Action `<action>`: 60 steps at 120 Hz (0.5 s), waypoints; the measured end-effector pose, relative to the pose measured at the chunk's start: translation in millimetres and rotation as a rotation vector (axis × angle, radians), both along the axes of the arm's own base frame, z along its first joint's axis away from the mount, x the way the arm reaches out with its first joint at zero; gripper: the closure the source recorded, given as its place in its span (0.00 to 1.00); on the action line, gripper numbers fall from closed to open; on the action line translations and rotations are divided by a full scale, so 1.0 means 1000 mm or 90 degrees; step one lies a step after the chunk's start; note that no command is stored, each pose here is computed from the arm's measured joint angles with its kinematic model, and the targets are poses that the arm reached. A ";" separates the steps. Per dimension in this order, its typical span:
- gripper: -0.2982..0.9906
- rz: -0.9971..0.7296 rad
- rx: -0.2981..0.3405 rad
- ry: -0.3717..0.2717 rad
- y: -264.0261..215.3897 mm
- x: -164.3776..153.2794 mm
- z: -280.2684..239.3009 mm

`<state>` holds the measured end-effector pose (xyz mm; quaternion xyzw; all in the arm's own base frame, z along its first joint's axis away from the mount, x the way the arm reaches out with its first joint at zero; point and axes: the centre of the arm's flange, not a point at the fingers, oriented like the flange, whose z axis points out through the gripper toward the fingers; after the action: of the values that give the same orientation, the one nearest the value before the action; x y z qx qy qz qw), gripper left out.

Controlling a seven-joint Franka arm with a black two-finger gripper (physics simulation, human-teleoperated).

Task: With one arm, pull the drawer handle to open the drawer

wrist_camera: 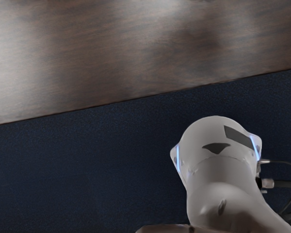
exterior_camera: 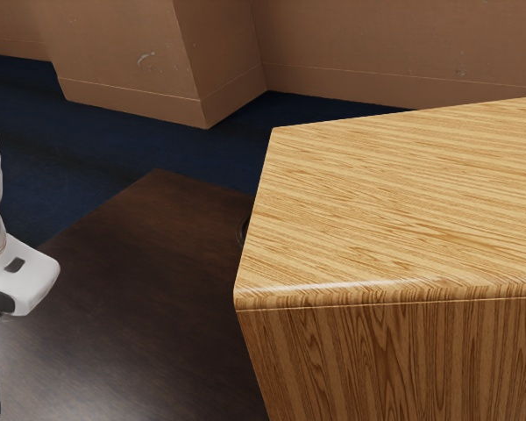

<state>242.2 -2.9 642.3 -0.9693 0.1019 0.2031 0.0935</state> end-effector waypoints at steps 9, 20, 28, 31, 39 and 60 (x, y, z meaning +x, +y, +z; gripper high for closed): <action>0.23 -0.005 -0.013 -0.076 -0.004 0.024 -0.010; 0.23 0.029 0.002 -0.144 -0.005 0.058 -0.033; 0.23 0.088 -0.008 -0.238 -0.027 0.084 -0.015; 0.23 0.110 -0.018 -0.275 -0.036 0.097 -0.004; 0.23 0.181 -0.057 -0.354 -0.044 0.135 0.005; 0.23 0.375 -0.146 -0.513 -0.034 0.181 0.018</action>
<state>423.0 -37.4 660.6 -0.9623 -0.1982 -0.1812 -0.0430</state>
